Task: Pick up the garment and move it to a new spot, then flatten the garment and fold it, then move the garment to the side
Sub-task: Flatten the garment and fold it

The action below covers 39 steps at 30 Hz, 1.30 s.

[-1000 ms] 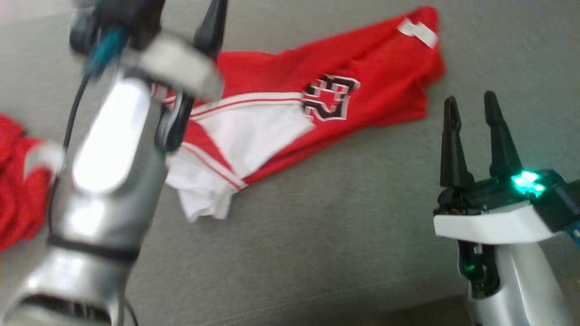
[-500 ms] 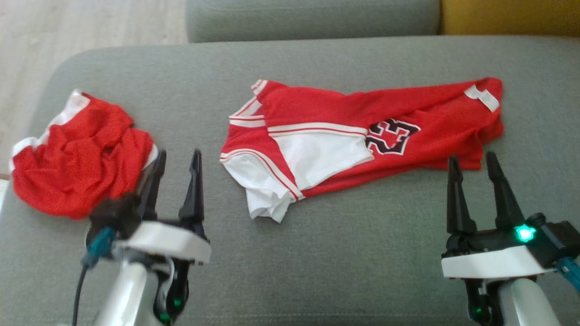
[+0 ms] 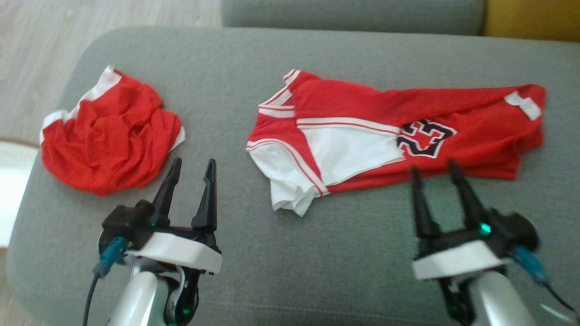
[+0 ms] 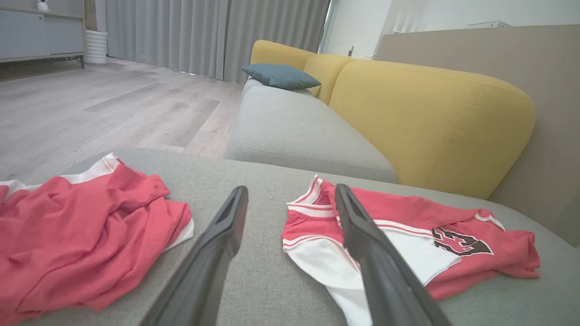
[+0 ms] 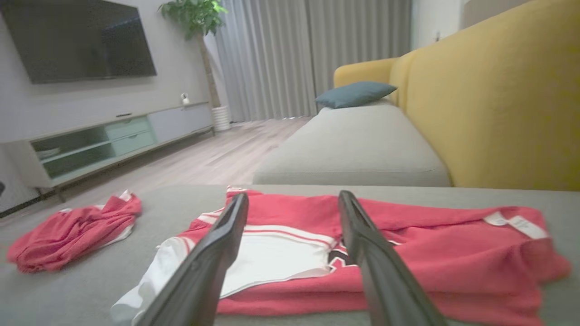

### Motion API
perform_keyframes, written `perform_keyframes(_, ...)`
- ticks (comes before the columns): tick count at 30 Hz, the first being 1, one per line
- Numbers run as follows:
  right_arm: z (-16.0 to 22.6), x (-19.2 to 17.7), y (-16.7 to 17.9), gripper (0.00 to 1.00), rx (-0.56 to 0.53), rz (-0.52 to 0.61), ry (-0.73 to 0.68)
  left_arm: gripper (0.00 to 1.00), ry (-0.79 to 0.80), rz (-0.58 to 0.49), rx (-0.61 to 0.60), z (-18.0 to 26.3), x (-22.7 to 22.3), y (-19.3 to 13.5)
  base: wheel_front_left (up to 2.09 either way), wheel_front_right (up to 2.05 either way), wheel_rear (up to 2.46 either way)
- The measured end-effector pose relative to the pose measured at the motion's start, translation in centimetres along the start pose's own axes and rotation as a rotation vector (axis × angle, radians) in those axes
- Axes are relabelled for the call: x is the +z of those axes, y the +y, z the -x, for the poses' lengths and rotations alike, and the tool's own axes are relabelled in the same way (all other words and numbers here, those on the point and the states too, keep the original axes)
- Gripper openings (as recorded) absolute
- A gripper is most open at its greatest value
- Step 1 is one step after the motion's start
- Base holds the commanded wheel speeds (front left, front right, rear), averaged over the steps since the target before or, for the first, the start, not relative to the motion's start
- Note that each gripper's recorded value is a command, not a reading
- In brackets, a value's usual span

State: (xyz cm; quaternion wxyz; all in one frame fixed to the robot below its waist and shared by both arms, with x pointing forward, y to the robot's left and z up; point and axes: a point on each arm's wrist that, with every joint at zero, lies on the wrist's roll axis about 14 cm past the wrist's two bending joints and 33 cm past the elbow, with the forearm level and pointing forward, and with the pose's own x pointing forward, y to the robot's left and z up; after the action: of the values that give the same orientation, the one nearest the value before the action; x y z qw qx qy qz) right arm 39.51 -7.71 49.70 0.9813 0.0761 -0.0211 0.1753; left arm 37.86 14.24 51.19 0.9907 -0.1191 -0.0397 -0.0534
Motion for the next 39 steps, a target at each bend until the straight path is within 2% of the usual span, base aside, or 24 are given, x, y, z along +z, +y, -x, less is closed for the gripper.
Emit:
perform_keyframes(4,-2.5,-2.0,3.6,1.00,0.130,0.021,0.056,1.00,0.029,-0.003,0.027,0.0,-0.9,1.0,0.00,0.00,0.00)
perform_keyframes(10,-4.7,-8.1,7.9,1.00,0.312,0.115,0.265,1.00,0.068,0.012,0.079,0.5,-2.1,2.4,0.00,0.00,0.00)
perform_keyframes(17,-6.1,-11.5,7.8,1.00,0.348,0.173,0.362,1.00,0.094,0.020,0.153,1.4,-2.7,4.2,0.00,0.00,0.00)
perform_keyframes(26,-6.8,-14.1,7.0,1.00,0.339,0.190,0.439,1.00,0.086,0.017,0.172,1.2,-2.4,4.7,0.00,0.00,0.00)
perform_keyframes(27,-6.8,-14.2,6.8,0.90,0.333,0.189,0.444,1.00,0.087,0.017,0.171,1.2,-2.4,4.7,0.00,0.00,0.00)
perform_keyframes(28,-6.8,-14.3,6.7,0.35,0.330,0.189,0.448,1.00,0.086,0.017,0.171,1.2,-2.4,4.6,0.00,0.00,0.00)
perform_keyframes(29,-6.8,-14.3,6.7,0.00,0.330,0.189,0.448,1.00,0.086,0.017,0.171,1.2,-2.4,4.6,0.00,0.00,0.00)
perform_keyframes(39,-6.8,-12.2,6.2,0.00,0.298,0.144,0.388,1.00,0.077,0.025,0.140,0.8,-2.3,3.6,0.00,0.00,0.00)
